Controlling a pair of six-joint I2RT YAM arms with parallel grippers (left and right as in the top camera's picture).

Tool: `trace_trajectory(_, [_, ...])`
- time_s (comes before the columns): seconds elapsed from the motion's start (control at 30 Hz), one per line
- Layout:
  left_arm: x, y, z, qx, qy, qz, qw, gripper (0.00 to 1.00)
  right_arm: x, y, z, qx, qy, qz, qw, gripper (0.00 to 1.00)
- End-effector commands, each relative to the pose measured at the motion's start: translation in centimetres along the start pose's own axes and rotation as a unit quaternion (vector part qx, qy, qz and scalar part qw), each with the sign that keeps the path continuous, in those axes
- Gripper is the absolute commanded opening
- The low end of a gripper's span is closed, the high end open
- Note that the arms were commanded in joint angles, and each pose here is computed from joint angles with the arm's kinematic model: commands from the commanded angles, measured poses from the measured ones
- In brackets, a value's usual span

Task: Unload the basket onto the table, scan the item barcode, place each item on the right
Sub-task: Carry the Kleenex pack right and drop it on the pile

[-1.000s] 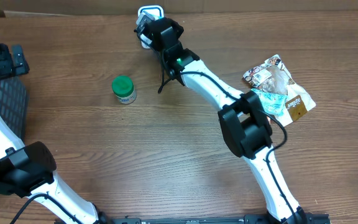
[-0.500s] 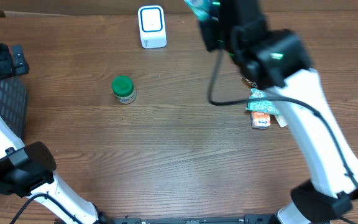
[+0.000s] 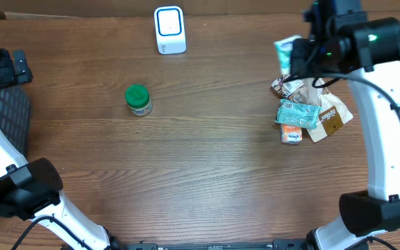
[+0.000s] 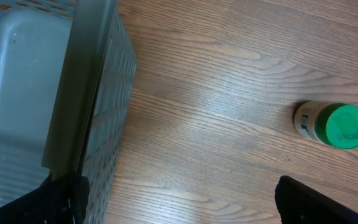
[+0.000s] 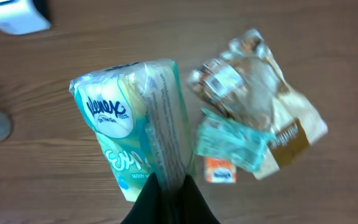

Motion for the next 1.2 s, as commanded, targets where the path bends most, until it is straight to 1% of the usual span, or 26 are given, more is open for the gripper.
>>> trace_trajectory(0.0, [1.5, -0.1, 0.1, -0.01, 0.003, -0.022, 1.0, 1.0, -2.1, -0.7, -2.6, -0.053, -0.01, 0.036, 0.998, 0.04])
trace_trajectory(0.17, [1.5, -0.1, 0.1, -0.01, 0.003, -0.022, 1.0, 0.99, -6.7, -2.4, -5.7, -0.092, -0.03, 0.083, 0.992, 0.04])
trace_trajectory(0.2, [1.5, -0.1, 0.1, -0.01, 0.003, -0.022, 1.0, 1.0, -8.6, -3.0, -6.8, -0.106, -0.032, 0.09, 0.99, 0.04])
trace_trajectory(0.23, [1.5, -0.1, 0.1, -0.01, 0.003, -0.022, 1.0, 0.99, -9.4, -3.3, -7.2, -0.112, -0.029, 0.092, 0.989, 0.04])
trace_trajectory(0.37, [1.5, -0.1, 0.1, -0.01, 0.003, -0.022, 1.0, 1.0, -12.1, -3.8, -8.7, -0.136, -0.019, 0.083, 0.987, 0.04])
trace_trajectory(0.5, [1.5, -0.1, 0.1, -0.01, 0.003, -0.022, 1.0, 1.0, -14.2, -3.7, -9.5, -0.173, -0.014, 0.054, 0.983, 0.08])
trace_trajectory(0.63, [1.5, -0.1, 0.1, -0.01, 0.003, -0.022, 1.0, 0.99, -15.8, -4.0, -9.7, -0.194, -0.013, 0.037, 0.98, 0.09])
trace_trajectory(0.8, [1.5, -0.1, 0.1, -0.01, 0.003, -0.022, 1.0, 1.0, -17.3, -4.9, -9.7, -0.206, -0.011, 0.038, 0.978, 0.1])
trace_trajectory(0.9, [1.5, -0.1, 0.1, -0.01, 0.003, -0.022, 1.0, 1.0, -17.7, -5.3, -9.7, -0.207, -0.012, 0.042, 0.977, 0.13])
trace_trajectory(0.97, [1.5, -0.1, 0.1, -0.01, 0.003, -0.022, 1.0, 1.0, -17.7, -5.4, -9.7, -0.207, -0.012, 0.043, 0.977, 0.18])
trace_trajectory(1.1, [1.5, -0.1, 0.1, -0.01, 0.003, -0.022, 1.0, 1.0, -17.7, -5.4, -9.7, -0.206, -0.012, 0.043, 0.977, 0.24])
trace_trajectory(1.13, [1.5, -0.1, 0.1, -0.01, 0.003, -0.022, 1.0, 0.99, -17.7, -5.4, -9.7, -0.206, -0.012, 0.043, 0.977, 0.29])
trace_trajectory(1.17, [1.5, -0.1, 0.1, -0.01, 0.003, -0.022, 1.0, 0.99, -17.6, -5.3, -9.7, -0.207, -0.012, 0.043, 0.977, 0.31])
Point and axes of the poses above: each gripper's point midway between its finger pads, its own x axis back along the fingers, its own z axis along the line the jaws close on, y = z × x, the point moved 9 cm from there along x, back along the fingers, and after that the axes turned 6 degrees about x, right-handed, at the moved point
